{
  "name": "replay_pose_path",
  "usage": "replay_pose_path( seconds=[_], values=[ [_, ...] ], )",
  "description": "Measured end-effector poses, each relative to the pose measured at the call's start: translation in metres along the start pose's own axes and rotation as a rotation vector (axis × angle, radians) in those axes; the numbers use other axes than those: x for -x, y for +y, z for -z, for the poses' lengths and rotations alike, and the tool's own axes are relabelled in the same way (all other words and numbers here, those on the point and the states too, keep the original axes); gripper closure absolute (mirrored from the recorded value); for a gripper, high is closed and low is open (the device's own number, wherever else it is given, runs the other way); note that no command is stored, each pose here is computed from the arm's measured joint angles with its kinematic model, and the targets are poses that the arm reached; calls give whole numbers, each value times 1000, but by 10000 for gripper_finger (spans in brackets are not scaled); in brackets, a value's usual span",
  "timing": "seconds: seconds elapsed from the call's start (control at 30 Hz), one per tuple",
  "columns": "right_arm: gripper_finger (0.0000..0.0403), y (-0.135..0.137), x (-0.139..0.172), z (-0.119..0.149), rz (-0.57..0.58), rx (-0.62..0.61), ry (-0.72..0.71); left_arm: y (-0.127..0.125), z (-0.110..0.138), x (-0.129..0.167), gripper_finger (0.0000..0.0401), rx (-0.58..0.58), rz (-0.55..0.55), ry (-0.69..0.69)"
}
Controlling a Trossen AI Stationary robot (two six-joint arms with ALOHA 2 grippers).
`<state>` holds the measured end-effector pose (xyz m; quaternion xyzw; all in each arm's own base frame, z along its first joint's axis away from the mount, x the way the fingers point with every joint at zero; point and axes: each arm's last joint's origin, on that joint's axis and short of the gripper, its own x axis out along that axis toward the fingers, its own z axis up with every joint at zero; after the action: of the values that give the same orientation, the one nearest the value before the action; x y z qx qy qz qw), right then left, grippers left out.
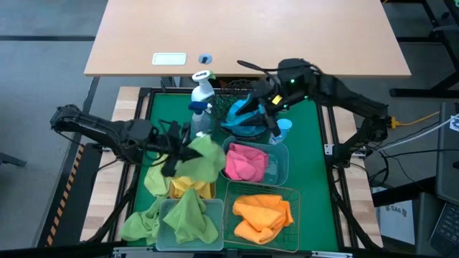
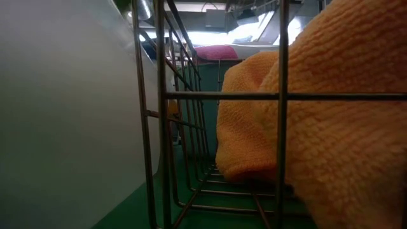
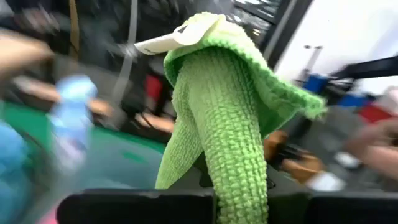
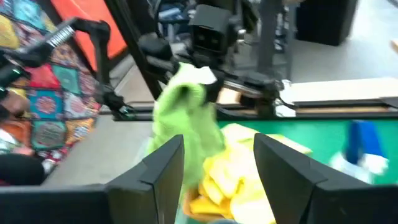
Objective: Sort microfiber towel by color & place in baskets
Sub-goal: Put the top green towel into the white bin
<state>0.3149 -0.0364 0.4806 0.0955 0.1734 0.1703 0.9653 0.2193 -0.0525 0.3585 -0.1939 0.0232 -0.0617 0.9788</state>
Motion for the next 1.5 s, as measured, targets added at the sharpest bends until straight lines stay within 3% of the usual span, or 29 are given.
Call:
replay_pose_path(
  seconds=[0.2, 0.3, 0.53, 0.7, 0.93, 1.2, 1.5],
  values=[
    [213, 5, 10, -2, 85, 7, 45, -27, 21, 7, 392, 235, 107, 172],
    [214, 5, 11, -1, 86, 3, 55, -39, 37, 7, 392, 229, 105, 261],
    [214, 5, 11, 3, 87, 7, 92, -57, 81, -2, 392, 117, -37, 402],
    [214, 5, 11, 5, 88, -2, 110, -67, 120, -15, 392, 67, -79, 529],
    [214, 4, 11, 5, 88, -1, 113, -85, 172, -29, 392, 226, -87, 685],
    [214, 4, 11, 6, 86, 21, 122, -112, 215, -32, 392, 406, 45, 835],
    [214, 4, 11, 9, 85, 34, 149, -105, 251, -38, 392, 371, -52, 909]
  ],
)
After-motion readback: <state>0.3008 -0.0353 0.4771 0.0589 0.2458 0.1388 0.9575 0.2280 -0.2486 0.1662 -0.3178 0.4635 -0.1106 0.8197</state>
